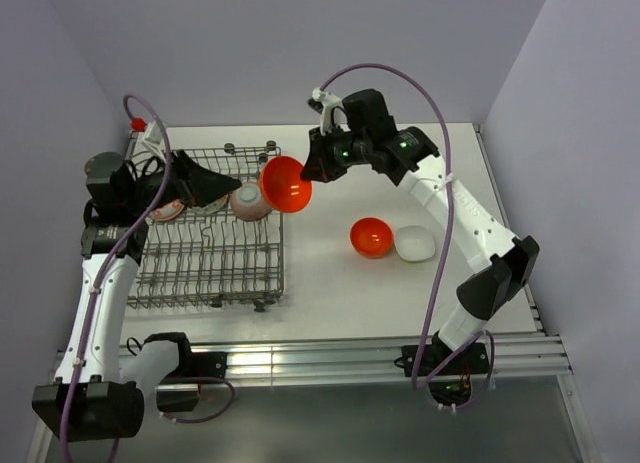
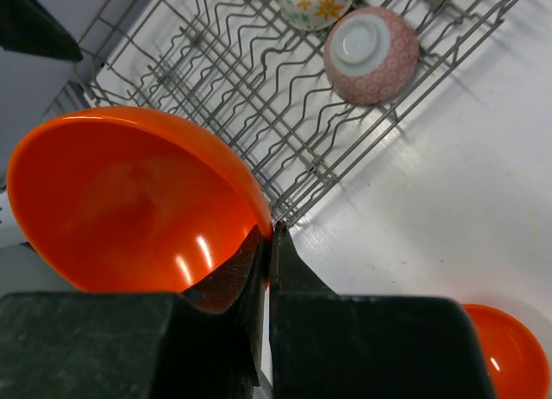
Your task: Load the bowls into the dish rack
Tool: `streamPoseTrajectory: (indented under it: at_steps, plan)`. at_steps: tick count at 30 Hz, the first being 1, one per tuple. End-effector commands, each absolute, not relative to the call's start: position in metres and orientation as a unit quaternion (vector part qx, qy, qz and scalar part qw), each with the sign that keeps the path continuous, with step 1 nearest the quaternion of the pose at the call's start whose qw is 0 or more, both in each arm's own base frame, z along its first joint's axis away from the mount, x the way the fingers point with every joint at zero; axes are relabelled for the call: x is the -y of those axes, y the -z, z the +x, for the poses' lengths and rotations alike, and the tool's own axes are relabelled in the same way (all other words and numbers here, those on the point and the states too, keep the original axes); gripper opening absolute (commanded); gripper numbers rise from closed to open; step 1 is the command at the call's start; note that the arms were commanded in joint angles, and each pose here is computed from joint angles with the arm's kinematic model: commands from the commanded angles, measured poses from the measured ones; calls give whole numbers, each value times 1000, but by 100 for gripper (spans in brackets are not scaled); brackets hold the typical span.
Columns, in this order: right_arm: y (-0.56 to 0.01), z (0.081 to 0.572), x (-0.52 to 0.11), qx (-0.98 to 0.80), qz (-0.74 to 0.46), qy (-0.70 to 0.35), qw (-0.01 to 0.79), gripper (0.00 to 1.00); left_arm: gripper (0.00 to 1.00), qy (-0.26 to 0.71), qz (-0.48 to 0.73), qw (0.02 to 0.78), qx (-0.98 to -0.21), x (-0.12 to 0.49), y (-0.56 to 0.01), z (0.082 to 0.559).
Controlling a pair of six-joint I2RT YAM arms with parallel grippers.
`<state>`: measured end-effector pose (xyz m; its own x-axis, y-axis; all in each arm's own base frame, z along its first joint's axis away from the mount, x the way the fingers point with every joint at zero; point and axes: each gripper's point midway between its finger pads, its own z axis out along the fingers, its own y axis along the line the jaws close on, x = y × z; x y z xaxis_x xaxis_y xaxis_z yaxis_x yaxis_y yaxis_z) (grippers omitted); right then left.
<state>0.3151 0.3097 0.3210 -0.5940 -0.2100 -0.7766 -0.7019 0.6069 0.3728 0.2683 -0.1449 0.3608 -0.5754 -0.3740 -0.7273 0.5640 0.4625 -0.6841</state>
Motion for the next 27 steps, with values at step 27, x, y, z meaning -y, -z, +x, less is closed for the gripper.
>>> streamPoseTrajectory:
  at_steps: [27]
  plan:
    - [-331, 305, -361, -797, -306, -367, 369, 0, 88, 604, 51, 331, -723, 205, -315, 251]
